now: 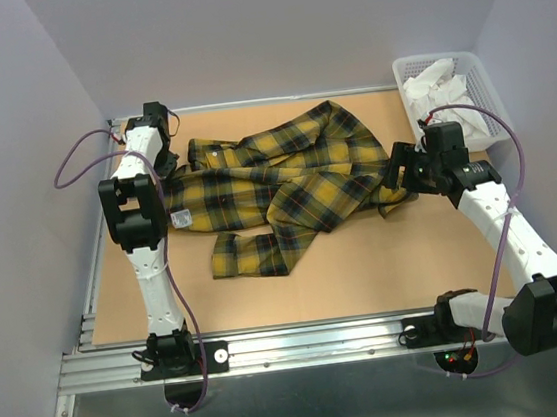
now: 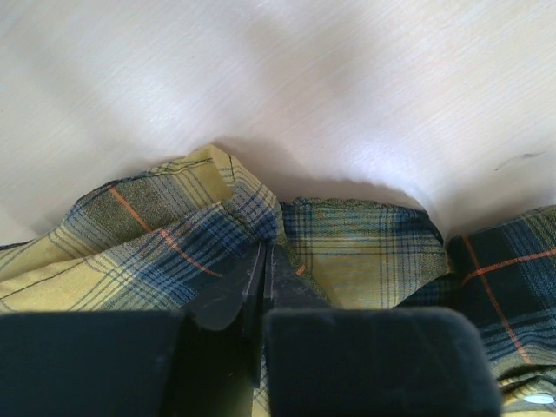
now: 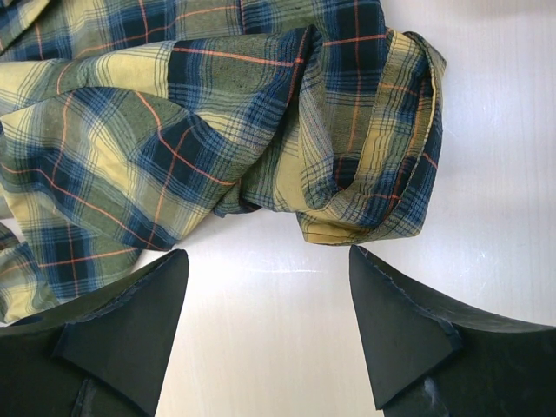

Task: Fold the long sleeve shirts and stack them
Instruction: Flatten the shirt out

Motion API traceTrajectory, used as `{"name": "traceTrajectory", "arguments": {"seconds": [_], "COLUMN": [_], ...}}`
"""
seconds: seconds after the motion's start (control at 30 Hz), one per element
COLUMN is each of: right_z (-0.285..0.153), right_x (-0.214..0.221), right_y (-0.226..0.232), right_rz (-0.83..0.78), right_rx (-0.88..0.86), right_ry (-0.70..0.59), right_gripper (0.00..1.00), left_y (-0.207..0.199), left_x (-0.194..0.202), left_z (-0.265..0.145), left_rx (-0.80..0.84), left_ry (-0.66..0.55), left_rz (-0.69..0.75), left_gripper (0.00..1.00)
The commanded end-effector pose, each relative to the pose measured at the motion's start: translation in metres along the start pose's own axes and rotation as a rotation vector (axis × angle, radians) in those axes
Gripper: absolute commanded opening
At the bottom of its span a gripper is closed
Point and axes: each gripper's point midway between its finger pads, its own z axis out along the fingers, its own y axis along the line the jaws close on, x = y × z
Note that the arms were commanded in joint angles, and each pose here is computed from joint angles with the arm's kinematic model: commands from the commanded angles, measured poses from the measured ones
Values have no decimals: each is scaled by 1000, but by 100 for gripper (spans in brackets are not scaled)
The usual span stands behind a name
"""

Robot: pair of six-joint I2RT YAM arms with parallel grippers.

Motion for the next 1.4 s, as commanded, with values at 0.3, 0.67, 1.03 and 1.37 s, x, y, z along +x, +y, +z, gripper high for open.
{"name": "traceTrajectory", "arguments": {"seconds": [0.3, 0.67, 1.03, 1.37], "right_z": [19, 57, 95, 113], "right_x": [-14, -1, -2, -1], "right_y": [12, 31, 28, 22], "right_rz": [146, 352, 421, 427], "right_rx": [-34, -131, -114, -89], "right_ry": [-37, 39, 43, 41], "right_gripper": [80, 69, 65, 49], "left_y": [15, 8, 6, 5], "left_x": [-13, -12, -13, -13], "left_z": [-48, -71, -72, -72], "left_rx": [95, 169, 185, 191], "left_ry": [-105, -157, -160, -165], "left_rz": [39, 77, 94, 103], "left_gripper": [0, 0, 0, 0]}}
